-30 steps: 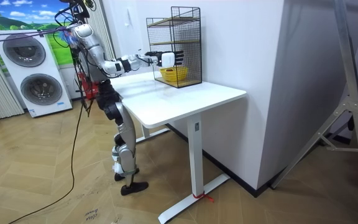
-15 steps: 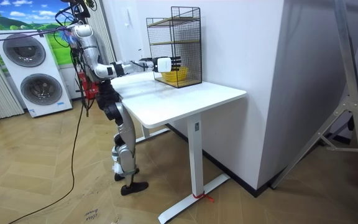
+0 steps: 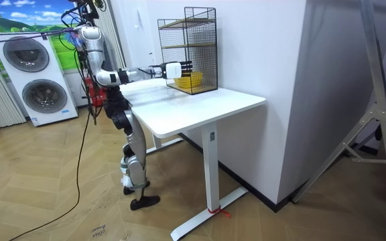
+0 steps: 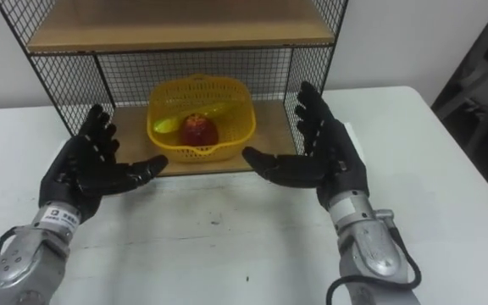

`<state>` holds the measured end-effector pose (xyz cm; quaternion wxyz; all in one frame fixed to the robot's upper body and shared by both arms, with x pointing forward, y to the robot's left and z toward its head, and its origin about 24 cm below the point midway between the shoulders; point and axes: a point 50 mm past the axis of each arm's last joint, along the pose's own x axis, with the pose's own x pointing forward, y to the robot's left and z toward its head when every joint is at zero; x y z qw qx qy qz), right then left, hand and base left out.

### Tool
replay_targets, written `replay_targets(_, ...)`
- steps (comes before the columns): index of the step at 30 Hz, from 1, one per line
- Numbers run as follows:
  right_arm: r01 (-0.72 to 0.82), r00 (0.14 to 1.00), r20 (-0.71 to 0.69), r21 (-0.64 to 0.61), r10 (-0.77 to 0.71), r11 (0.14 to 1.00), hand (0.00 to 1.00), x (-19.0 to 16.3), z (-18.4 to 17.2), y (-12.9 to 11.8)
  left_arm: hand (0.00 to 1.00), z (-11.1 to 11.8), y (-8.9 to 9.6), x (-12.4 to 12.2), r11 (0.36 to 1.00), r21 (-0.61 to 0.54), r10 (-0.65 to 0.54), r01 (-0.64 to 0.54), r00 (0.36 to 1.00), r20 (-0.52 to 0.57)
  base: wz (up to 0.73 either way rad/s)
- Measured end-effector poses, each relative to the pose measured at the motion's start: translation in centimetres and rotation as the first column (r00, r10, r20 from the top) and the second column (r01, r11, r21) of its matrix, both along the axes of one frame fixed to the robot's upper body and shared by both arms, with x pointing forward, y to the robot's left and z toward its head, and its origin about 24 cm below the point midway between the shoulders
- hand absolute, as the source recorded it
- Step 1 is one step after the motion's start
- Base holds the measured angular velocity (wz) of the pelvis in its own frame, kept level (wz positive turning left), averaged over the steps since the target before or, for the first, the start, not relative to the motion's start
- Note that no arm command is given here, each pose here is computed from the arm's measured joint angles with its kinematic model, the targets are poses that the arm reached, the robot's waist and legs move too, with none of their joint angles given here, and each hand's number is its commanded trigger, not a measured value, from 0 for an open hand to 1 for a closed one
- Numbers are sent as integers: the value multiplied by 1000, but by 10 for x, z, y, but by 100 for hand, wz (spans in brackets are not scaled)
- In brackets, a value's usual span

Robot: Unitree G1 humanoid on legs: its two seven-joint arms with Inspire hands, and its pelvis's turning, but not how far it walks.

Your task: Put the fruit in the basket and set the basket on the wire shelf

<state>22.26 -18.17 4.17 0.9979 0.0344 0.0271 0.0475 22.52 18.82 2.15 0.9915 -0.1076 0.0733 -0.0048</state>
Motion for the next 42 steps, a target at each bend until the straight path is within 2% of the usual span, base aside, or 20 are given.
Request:
replay_targets(5, 43, 998, -36, -3, -43, 999, 0, -14, -7, -13, 0, -8, 3, -13, 1000, -3, -16, 15, 999, -33, 0)
replay_targets(12, 146, 989, -24, -37, -147, 989, 0, -33, -4, -40, 0, 11, 26, -32, 1000, -2, 26, -26, 998, 52, 0)
replay_targets(19, 236, 972, 23, -114, -235, 965, 0, -45, 5, -55, 0, 22, 41, -43, 997, 30, 67, -70, 993, 100, 0)
replay_targets(22, 323, 944, 105, -120, -311, 939, 0, -48, 24, -67, 0, 38, 56, -48, 992, 56, 104, -114, 982, 155, 0)
replay_targets(25, 476, 864, 251, -121, -437, 871, 0, -54, 53, -86, 0, 64, 73, -53, 974, 99, 171, -203, 950, 263, 9)
replay_targets(27, 623, 749, 370, -109, -550, 774, 0, -67, 76, -105, 0, 95, 99, -68, 917, 107, 311, -384, 857, 411, 5)
replay_targets(28, 661, 712, 399, -101, -578, 744, 0, -71, 82, -110, 0, 102, 106, -73, 896, 94, 352, -434, 823, 446, 0)
replay_targets(30, 795, 540, 513, -49, -667, 605, 0, -85, 105, -129, 0, 124, 132, -94, 773, 43, 510, -633, 660, 551, 0)
replay_targets(31, 825, 491, 538, -34, -685, 564, 0, -90, 110, -134, 0, 129, 138, -99, 731, 34, 545, -681, 613, 572, 0)
replay_targets(33, 917, 298, 609, 30, -735, 397, 0, -110, 127, -152, 0, 150, 162, -125, 551, -9, 647, -834, 420, 636, 0)
replay_targets(34, 935, 246, 624, 50, -741, 352, 0, -116, 131, -156, 0, 156, 168, -133, 498, -24, 664, -867, 364, 654, 0)
replay_targets(36, 972, 42, 683, 140, -729, 187, 0, -140, 151, -172, 0, 177, 189, -167, 266, -120, 699, -956, 106, 707, 5)
replay_targets(37, 975, -7, 696, 164, -718, 149, 0, -147, 158, -176, 0, 181, 194, -175, 216, -156, 706, -964, 44, 707, 11)
replay_targets(39, 956, -200, 678, 293, -708, 11, 0, -175, 172, -192, 0, 191, 211, -206, 33, -285, 725, -958, -174, 667, 15)
replay_targets(40, 944, -252, 660, 328, -707, -30, 0, -183, 174, -198, 0, 192, 217, -215, -16, -314, 726, -949, -227, 650, 21)
replay_targets(42, 871, -447, 533, 443, -719, -213, 0, -212, 172, -224, 0, 184, 240, -246, -205, -410, 751, -889, -411, 517, 20)
